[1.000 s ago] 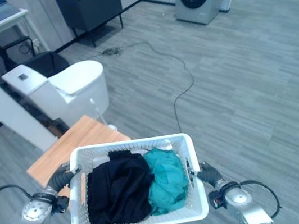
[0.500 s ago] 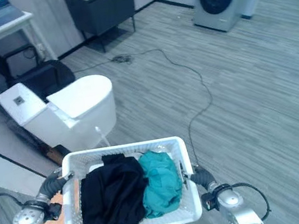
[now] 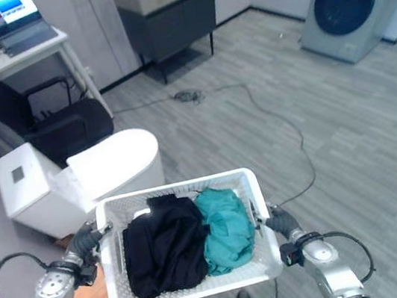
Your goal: Grab the laundry basket,head to the washer,open it,put in the laundry and shut it.
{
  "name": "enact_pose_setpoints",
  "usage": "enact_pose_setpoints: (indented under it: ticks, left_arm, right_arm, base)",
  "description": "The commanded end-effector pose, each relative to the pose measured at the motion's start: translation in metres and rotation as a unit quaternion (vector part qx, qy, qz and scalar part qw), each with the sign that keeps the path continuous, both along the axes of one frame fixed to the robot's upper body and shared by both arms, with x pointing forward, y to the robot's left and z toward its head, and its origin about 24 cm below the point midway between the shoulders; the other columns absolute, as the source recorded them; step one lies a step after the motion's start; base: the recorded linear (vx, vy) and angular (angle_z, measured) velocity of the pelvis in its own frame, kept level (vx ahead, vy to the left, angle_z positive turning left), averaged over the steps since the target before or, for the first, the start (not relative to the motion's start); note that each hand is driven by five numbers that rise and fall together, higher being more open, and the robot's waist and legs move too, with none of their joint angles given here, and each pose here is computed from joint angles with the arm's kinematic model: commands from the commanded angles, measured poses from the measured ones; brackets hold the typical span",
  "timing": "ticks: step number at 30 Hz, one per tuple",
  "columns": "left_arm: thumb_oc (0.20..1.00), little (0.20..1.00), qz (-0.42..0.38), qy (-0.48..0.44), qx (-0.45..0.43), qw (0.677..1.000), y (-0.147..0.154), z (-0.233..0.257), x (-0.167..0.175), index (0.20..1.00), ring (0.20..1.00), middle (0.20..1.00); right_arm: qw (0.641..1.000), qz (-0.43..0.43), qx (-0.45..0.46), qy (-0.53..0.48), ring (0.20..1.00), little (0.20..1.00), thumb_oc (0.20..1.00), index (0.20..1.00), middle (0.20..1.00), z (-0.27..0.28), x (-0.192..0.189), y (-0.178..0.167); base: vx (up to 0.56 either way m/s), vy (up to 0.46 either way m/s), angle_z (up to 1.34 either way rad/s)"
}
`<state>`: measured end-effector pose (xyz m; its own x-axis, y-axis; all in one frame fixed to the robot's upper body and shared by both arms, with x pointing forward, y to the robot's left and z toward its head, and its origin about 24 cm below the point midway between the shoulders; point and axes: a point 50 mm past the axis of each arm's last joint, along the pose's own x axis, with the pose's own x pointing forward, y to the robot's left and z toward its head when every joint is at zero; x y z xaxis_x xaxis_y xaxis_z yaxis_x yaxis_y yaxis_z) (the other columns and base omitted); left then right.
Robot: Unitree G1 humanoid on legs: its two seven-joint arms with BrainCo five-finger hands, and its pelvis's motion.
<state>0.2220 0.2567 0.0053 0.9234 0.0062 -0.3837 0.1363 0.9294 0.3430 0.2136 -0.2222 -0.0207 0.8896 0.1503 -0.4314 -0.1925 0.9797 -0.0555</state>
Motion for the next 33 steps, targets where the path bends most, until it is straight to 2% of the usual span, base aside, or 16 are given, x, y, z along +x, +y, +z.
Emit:
enact_pose_setpoints:
  ticks: [1, 8, 23, 33]
  left_arm:
    - [0.200, 0.200, 0.015, -0.121, -0.025, 0.992, 0.022, 0.055, 0.010, 0.200, 0.200, 0.200]
    - [0.200, 0.200, -0.006, -0.139, -0.027, 0.990, 0.010, 0.063, 0.024, 0.200, 0.200, 0.200]
    - [0.200, 0.200, -0.013, -0.126, 0.013, 0.992, 0.018, 0.066, 0.031, 0.200, 0.200, 0.200]
    - [0.200, 0.200, -0.057, -0.172, 0.044, 0.983, 0.012, 0.099, 0.045, 0.200, 0.200, 0.200]
  right_arm:
    - [0.996, -0.042, 0.003, -0.074, 0.200, 0.200, 0.200, 0.200, 0.200, 0.030, 0.006, -0.023]
    - [0.995, -0.061, 0.006, -0.075, 0.200, 0.200, 0.200, 0.200, 0.200, 0.033, 0.001, -0.028]
    - [0.995, -0.021, 0.066, -0.077, 0.200, 0.200, 0.200, 0.200, 0.200, 0.025, 0.011, 0.006]
    - [0.995, 0.008, 0.044, -0.088, 0.200, 0.200, 0.200, 0.200, 0.200, 0.035, 0.022, 0.008]
  base:
    - [0.31, -0.442, -0.11]
    - [0.22, -0.059, -0.19]
    - [0.36, 0.031, -0.20]
    - [0.21, 0.097, -0.34]
